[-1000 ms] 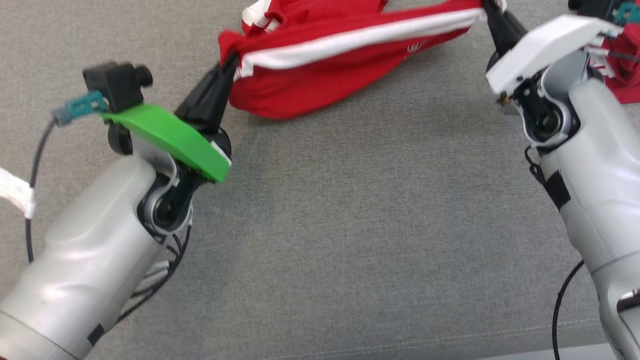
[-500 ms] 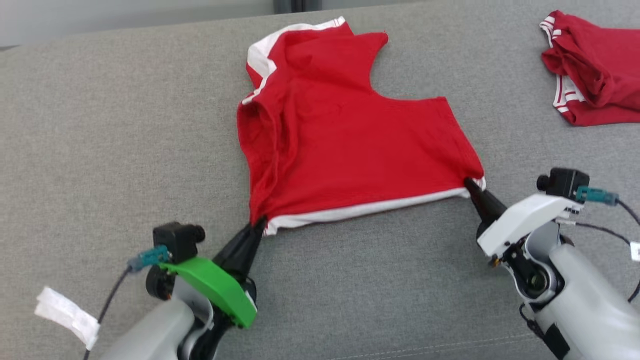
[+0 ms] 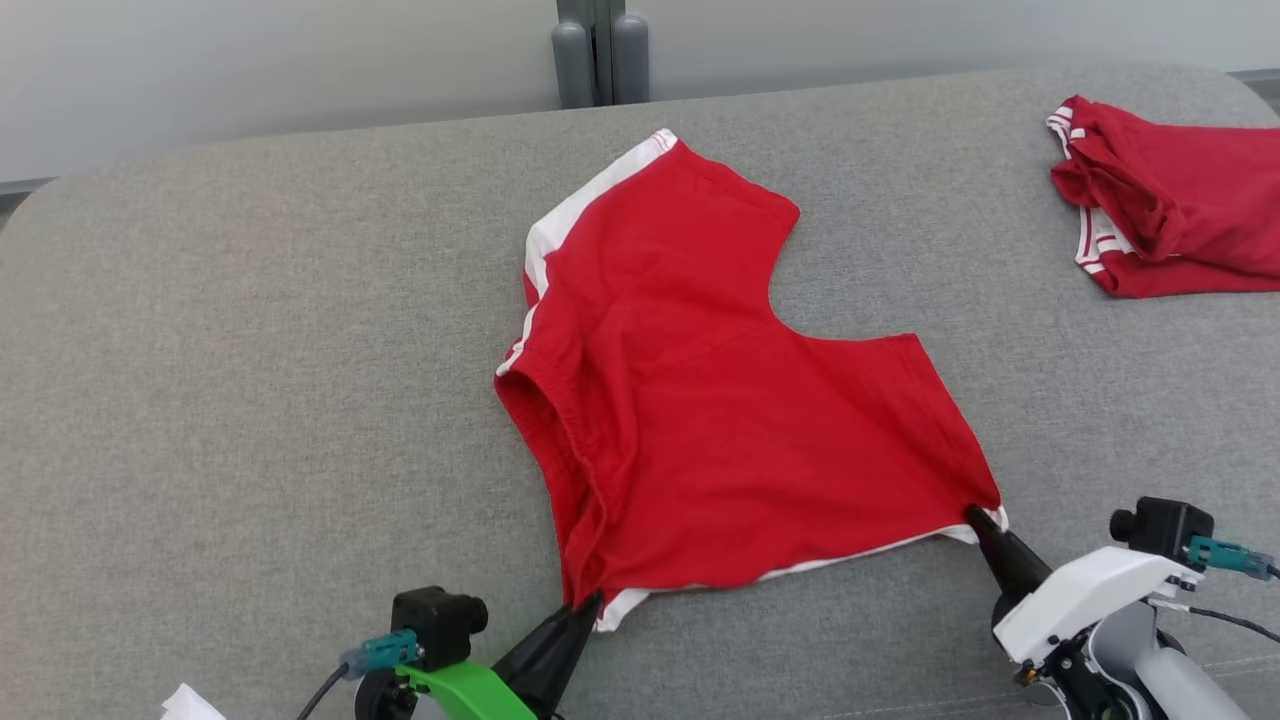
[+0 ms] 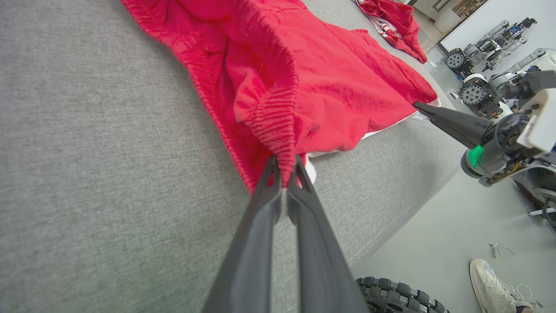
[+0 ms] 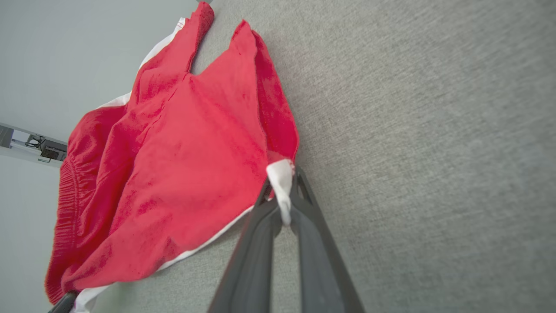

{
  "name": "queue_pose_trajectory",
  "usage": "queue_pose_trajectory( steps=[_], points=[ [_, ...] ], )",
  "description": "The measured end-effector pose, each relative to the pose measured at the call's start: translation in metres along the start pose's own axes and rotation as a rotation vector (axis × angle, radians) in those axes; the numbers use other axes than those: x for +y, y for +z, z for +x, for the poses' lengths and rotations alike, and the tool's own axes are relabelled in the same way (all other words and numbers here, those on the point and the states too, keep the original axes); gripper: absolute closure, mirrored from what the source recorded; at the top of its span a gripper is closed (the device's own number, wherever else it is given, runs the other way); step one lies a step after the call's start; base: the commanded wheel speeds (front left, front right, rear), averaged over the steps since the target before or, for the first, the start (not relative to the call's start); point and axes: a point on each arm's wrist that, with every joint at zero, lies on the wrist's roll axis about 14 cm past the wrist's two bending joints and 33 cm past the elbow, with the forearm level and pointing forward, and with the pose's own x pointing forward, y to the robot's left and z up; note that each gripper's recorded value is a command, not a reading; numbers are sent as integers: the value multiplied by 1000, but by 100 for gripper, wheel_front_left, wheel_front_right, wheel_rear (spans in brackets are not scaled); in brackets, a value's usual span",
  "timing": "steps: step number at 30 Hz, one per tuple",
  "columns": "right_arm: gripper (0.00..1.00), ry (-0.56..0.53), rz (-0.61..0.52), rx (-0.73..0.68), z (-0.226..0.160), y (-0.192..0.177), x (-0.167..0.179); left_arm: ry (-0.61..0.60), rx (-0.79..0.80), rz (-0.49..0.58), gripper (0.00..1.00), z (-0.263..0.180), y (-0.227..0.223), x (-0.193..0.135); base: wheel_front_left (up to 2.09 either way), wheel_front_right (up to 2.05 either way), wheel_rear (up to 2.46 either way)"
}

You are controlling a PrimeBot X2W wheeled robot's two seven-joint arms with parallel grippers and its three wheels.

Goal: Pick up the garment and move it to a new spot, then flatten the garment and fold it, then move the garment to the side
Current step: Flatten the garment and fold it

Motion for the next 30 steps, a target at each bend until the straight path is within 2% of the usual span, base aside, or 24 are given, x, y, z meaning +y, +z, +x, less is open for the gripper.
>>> queue_pose_trajectory(
  steps=[7, 16, 23, 30],
  points=[
    [100, -33, 16, -47, -17, 14, -13, -44, -8, 20, 100, -9, 4, -13, 0, 0, 0],
    [100, -12, 41, -58, -16, 23, -3, -130, -28, -36, 100, -14, 8, -42, 0, 0, 0],
    [100, 35, 28, -104, 3, 62, 13, -154, -67, -52, 100, -12, 21, -46, 0, 0, 0],
    [100, 110, 26, -135, 41, 103, 46, -168, -158, -35, 100, -3, 55, -44, 0, 0, 0]
  ],
)
